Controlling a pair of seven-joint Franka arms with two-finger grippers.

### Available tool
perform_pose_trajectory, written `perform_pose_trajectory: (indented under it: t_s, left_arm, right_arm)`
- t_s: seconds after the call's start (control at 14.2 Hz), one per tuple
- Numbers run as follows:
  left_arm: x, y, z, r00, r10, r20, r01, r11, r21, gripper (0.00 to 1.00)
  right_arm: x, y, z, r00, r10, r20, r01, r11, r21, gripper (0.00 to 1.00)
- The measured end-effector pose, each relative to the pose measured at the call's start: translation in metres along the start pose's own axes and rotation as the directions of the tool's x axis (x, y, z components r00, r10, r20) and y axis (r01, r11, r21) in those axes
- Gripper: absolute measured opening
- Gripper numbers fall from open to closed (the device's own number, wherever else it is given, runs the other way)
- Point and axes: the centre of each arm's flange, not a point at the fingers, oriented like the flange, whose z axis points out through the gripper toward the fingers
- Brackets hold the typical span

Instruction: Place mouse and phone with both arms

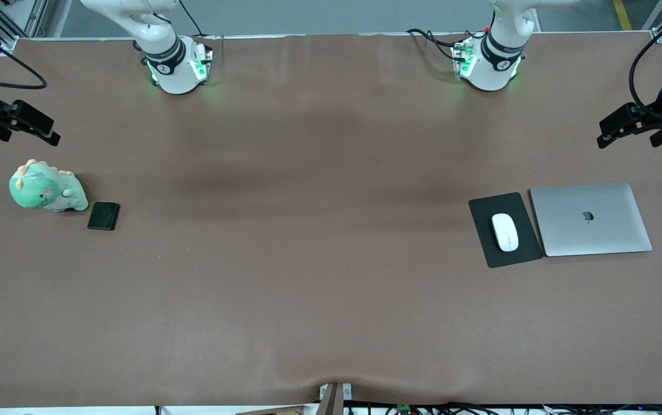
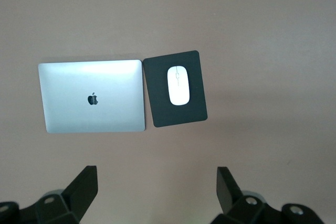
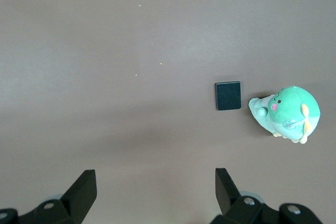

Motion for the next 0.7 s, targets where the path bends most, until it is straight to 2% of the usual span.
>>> perform_pose_trajectory:
  t_s: [0.28,0.42,0.7]
  left_arm:
    - [0.002,0.005,-0.007,1.000,0.009,-0.016,-0.009,1.000,-0.002,1.00]
    - [0.006,0.006,-0.011,1.000,0.011,-0.018,-0.011,1.000,-0.002,1.00]
    - [0.011,0.008,-0.009,1.000,-0.011,-0.014,0.011,1.000,-0.003,1.00]
  right_arm:
    - [0.003,0.010,0.005,1.000,0.018,0.009,-0.018,1.000,0.001,1.00]
    - [0.000,0.011,0.007,0.999,0.016,0.033,-0.016,1.000,-0.003,1.00]
    - [-0.002,0.016,0.004,0.998,-0.035,0.048,0.035,0.999,-0.002,1.00]
